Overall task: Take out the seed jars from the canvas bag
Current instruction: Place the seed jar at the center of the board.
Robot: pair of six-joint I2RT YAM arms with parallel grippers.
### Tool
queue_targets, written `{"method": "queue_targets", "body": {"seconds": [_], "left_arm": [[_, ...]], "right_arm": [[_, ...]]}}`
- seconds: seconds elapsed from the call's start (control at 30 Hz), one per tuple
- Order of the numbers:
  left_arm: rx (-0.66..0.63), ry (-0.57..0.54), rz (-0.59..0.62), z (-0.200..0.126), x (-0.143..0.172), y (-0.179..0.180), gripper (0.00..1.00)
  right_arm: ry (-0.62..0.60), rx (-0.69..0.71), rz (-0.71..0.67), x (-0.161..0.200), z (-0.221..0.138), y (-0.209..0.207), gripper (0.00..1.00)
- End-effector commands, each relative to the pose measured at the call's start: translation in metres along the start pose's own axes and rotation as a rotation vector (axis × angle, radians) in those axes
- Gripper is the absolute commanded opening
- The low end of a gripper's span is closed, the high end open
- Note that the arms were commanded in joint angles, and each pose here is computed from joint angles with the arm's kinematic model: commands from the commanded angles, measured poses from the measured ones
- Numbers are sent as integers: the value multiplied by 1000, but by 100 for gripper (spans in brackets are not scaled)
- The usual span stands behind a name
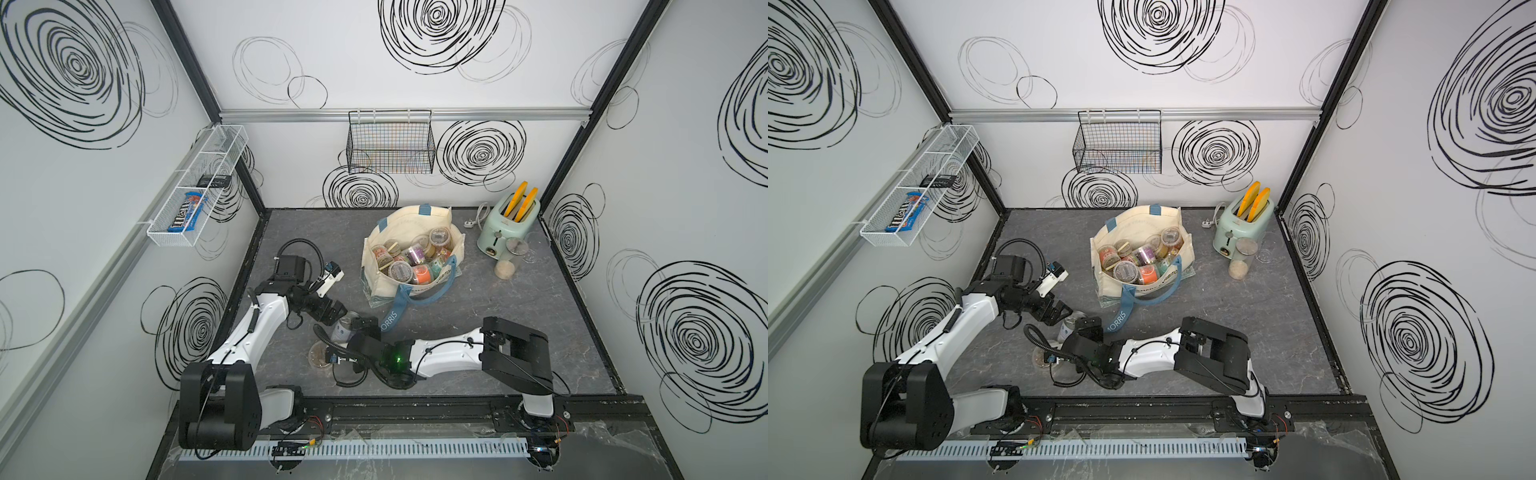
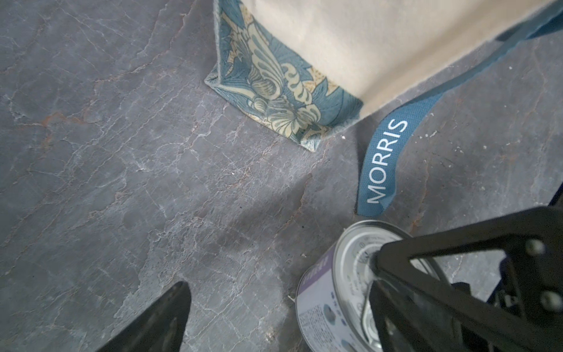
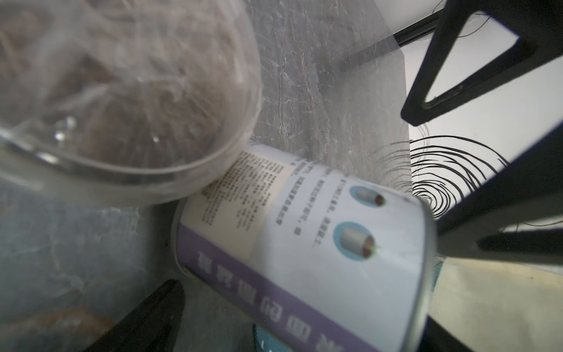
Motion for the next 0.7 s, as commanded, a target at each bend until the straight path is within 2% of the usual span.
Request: {"method": "queue_targets", "body": {"seconds": [0.0, 0.37, 0.53, 0.67], "left_arm": [[21, -15, 21, -6, 0, -1, 96], [25, -30, 36, -17, -5, -1, 96], [21, -66, 20, -28, -14, 1, 96], [80, -121, 2, -44, -34, -1, 96]], "right_arm": [[-36, -17, 15, -14, -16, -11, 97], [-41, -31, 53, -15, -49, -33, 97], [-65, -46, 196, -19, -80, -62, 97], [-91, -51, 342, -21, -104, -87, 97]]}}
Point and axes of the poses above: each gripper's point midway between its finger pads, its own z axis out along the fingers, its own y axis along the line the jaws close on, x = y × z, the point moved 10 cm from there along -z, back along the fingers, and after that the axes turned 11 degrees about z, right-handed, at the moved point
